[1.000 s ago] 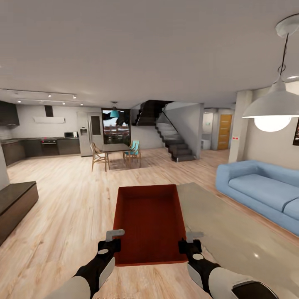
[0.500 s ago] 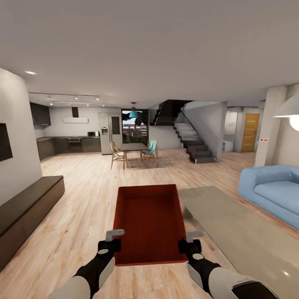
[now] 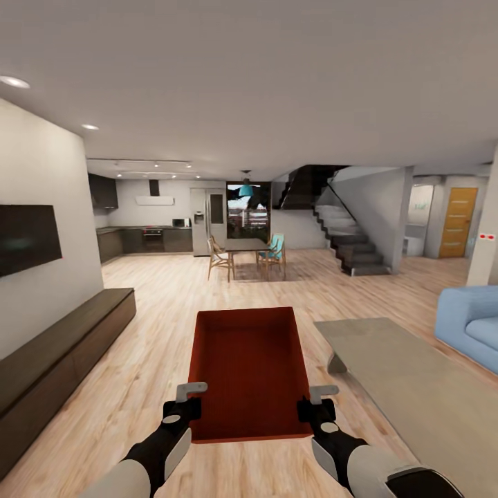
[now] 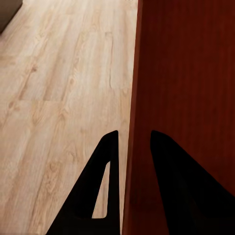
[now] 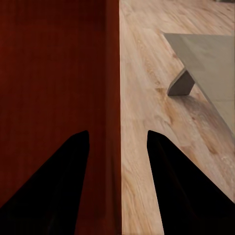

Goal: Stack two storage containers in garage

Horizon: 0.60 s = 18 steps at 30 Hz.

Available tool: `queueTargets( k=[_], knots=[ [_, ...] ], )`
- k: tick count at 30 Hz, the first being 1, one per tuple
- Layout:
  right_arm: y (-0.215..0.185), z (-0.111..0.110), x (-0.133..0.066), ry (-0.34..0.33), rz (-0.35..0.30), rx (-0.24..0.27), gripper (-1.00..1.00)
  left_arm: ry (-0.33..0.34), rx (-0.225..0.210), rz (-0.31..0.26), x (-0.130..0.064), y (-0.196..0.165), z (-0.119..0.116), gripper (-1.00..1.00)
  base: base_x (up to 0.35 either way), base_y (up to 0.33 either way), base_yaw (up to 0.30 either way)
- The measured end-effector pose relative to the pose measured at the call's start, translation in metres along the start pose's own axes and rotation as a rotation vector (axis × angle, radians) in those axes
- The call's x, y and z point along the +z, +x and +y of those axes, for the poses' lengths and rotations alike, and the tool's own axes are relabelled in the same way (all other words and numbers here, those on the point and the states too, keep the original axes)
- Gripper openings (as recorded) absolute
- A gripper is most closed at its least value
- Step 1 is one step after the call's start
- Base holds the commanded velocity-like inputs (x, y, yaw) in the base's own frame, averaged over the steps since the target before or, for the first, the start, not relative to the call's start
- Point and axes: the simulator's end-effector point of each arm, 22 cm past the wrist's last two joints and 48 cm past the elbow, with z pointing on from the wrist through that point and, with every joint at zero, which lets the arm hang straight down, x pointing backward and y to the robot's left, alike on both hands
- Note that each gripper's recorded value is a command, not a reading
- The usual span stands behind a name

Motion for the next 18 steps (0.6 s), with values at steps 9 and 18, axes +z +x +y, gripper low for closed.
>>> queueTargets(
  k=[9, 18],
  knots=[
    [0.0002, 0.0, -0.0001, 0.0, 0.0, 0.001, -1.0, 0.0, 0.0, 0.0, 0.0, 0.0, 0.0, -1.0, 0.32, 0.0, 0.003],
    [0.0001, -0.0002, -0.0001, 0.0, -0.001, 0.001, -1.0, 0.0, 0.0, -0.001, -0.0001, -0.0001, -0.0001, -1.0, 0.322, 0.0, 0.0]
  ],
)
